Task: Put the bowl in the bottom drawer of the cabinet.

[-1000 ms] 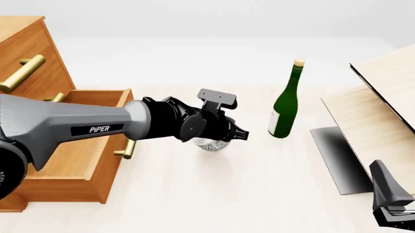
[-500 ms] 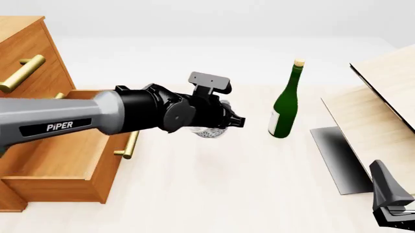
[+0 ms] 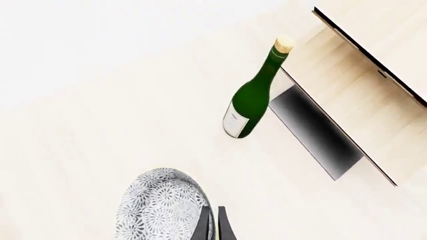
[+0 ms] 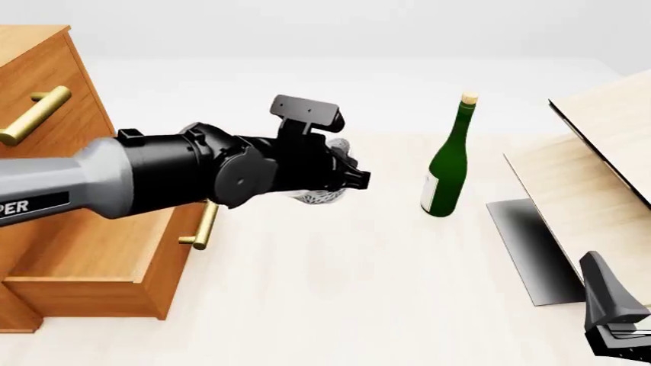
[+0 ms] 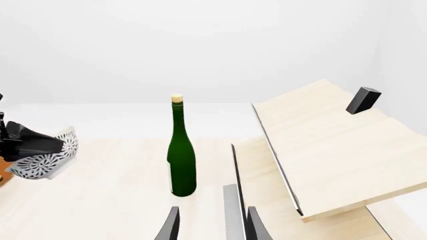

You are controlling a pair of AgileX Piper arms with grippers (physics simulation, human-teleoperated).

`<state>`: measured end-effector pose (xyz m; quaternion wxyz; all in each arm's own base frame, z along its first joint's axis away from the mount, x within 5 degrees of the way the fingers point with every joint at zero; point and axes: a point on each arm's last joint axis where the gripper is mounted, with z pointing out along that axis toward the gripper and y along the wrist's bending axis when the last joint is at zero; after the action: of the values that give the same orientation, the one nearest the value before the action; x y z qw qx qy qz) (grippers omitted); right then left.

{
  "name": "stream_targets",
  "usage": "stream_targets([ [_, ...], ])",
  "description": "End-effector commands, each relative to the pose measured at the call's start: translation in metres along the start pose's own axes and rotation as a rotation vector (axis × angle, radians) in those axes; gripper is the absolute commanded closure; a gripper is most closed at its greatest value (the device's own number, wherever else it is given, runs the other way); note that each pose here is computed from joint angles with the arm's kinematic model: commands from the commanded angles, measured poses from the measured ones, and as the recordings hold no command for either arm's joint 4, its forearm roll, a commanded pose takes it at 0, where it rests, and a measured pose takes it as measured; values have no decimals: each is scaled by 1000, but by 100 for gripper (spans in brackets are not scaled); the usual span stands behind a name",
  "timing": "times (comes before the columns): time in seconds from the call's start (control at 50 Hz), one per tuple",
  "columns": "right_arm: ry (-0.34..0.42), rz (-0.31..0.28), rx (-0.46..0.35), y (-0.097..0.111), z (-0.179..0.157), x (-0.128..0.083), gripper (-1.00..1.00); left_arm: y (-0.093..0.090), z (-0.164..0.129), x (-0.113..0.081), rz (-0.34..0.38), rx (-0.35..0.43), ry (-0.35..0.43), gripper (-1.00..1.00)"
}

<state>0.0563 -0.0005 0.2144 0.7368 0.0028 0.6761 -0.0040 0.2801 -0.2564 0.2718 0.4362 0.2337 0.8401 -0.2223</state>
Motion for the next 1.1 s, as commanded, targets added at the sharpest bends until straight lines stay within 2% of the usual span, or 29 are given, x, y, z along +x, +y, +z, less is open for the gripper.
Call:
stream_targets([
  [0.02,0,0,0,0,0,0,-100,5,-21,-2,13,-6,-42,100],
  [0.4,0,0,0,0,0,0,-100,22,-48,0,-10,-41,-97,100],
  [0.96,0,0,0,0,0,0,-100,57,-80,0,-21,-143,-120,100],
  [1.1,0,0,0,0,0,0,-100,61,-89,-1,-24,-157,-135,100],
])
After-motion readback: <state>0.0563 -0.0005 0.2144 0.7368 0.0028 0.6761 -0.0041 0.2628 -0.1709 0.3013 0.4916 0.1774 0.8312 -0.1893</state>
